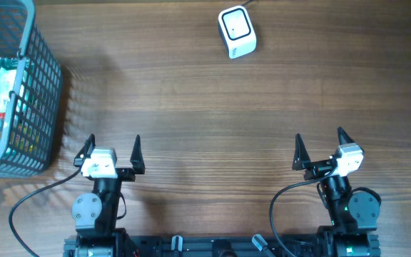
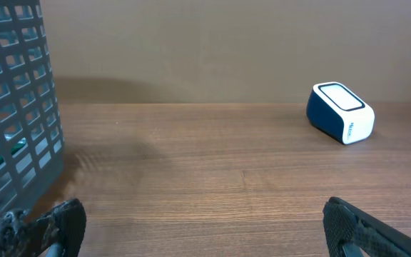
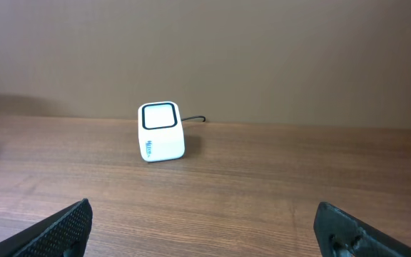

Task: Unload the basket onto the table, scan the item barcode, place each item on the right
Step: 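Move the left gripper over the grey basket and reach inside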

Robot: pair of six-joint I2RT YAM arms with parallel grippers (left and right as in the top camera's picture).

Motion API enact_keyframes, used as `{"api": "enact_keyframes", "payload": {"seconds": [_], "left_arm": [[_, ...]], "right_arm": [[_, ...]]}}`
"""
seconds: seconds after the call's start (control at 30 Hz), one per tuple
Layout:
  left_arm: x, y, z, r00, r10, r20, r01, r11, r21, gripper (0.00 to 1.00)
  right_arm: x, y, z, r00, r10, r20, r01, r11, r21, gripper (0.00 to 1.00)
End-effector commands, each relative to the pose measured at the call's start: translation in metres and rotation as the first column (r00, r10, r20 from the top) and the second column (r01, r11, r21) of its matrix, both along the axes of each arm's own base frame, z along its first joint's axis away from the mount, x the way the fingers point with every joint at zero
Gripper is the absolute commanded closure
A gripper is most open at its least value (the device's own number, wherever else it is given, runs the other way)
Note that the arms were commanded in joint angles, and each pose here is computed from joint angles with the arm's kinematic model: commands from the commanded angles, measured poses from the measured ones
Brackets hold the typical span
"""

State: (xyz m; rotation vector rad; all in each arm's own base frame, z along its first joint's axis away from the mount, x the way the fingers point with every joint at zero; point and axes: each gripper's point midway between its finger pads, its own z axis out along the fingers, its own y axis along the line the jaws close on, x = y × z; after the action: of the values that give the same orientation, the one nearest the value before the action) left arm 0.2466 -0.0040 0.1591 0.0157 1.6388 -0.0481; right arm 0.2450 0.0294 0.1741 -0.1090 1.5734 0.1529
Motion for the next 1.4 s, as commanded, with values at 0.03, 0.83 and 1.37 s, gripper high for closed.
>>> {"api": "enact_keyframes", "payload": {"seconds": [0.03, 0.83, 1.37], "left_arm": [[-0.001, -0.014, 0.023, 0.992, -0.083, 0.093, 0.081, 0.996, 0.025, 0.0], [0.034, -0.048, 0.251, 0.712, -0.284, -0.642, 0.082, 0.942, -0.325, 0.0], [0.098, 0.044, 0.222, 0.707, 0.105, -0.699, -0.373, 0.895, -0.244, 0.46]], "right_arm": [[0.001, -0.002, 0.001, 1.0, -0.01, 0.003, 0.01, 1.0, -0.001, 0.0], [0.001, -0.002, 0.001, 1.0, -0.01, 0.003, 0.01, 1.0, -0.001, 0.0], [0.001, -0.002, 0.001, 1.0, -0.01, 0.003, 0.01, 1.0, -0.001, 0.0]]}}
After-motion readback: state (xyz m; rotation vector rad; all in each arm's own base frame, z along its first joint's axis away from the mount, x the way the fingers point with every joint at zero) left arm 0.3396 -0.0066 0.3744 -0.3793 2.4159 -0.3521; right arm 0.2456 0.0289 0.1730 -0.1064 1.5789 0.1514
